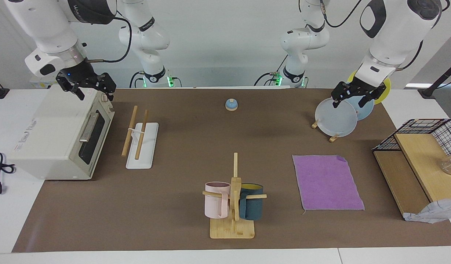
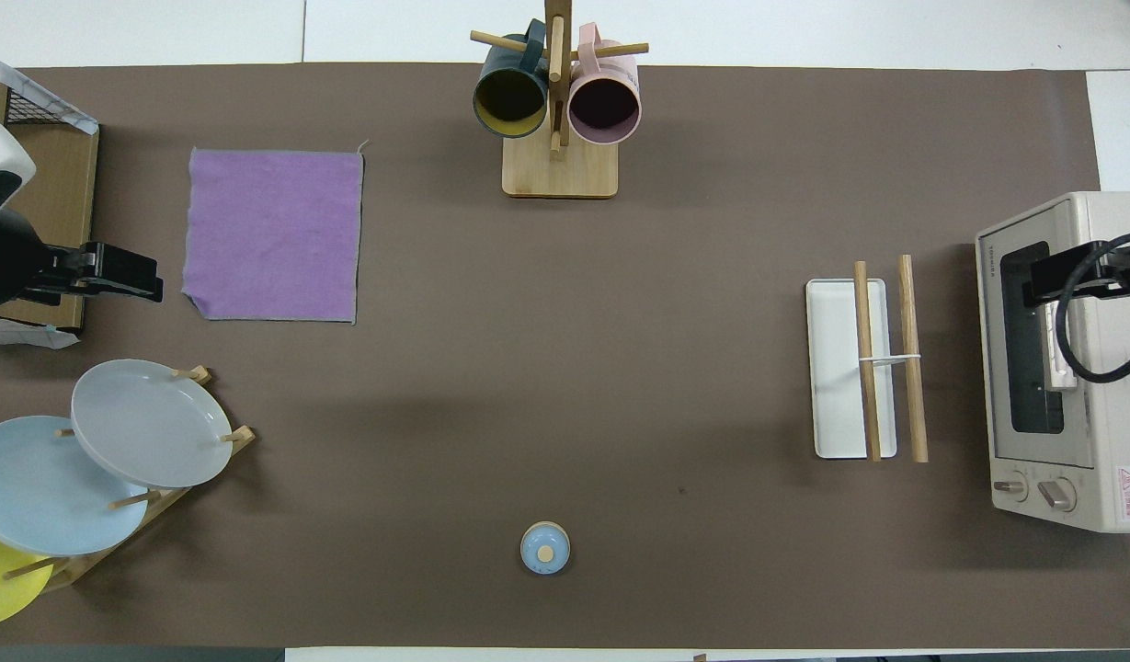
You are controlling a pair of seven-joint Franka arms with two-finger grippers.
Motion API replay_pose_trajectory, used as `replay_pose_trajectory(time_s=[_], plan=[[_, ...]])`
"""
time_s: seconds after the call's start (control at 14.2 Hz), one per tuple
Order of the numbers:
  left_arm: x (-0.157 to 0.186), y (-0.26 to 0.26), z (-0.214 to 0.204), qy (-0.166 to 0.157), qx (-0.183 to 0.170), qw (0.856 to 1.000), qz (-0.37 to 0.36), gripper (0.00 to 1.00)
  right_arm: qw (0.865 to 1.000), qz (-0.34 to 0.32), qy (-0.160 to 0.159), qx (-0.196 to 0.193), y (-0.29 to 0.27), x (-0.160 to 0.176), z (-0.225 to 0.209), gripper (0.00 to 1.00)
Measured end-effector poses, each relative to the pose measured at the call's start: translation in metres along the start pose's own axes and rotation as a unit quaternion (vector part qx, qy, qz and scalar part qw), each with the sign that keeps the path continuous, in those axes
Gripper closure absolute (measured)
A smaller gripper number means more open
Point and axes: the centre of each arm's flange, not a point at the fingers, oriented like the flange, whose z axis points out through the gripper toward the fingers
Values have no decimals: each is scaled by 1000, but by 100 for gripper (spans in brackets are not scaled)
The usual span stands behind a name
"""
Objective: Fold towel and hang on rack
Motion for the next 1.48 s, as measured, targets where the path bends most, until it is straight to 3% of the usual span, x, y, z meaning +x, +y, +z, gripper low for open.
replay_pose_trajectory(time_s=[0.78,1.06,1.48], plan=[[0,0,0,-1,0,1000,0,0,1000,-25,-4,-1,-27,-2,7,0],[-2,0,1,-6,0,1000,0,0,997,-29,23,67,-53,3,8,0],[-7,1,-7,1,2,1000,-1,0,984,88,-10,157,-106,-4,11,0]])
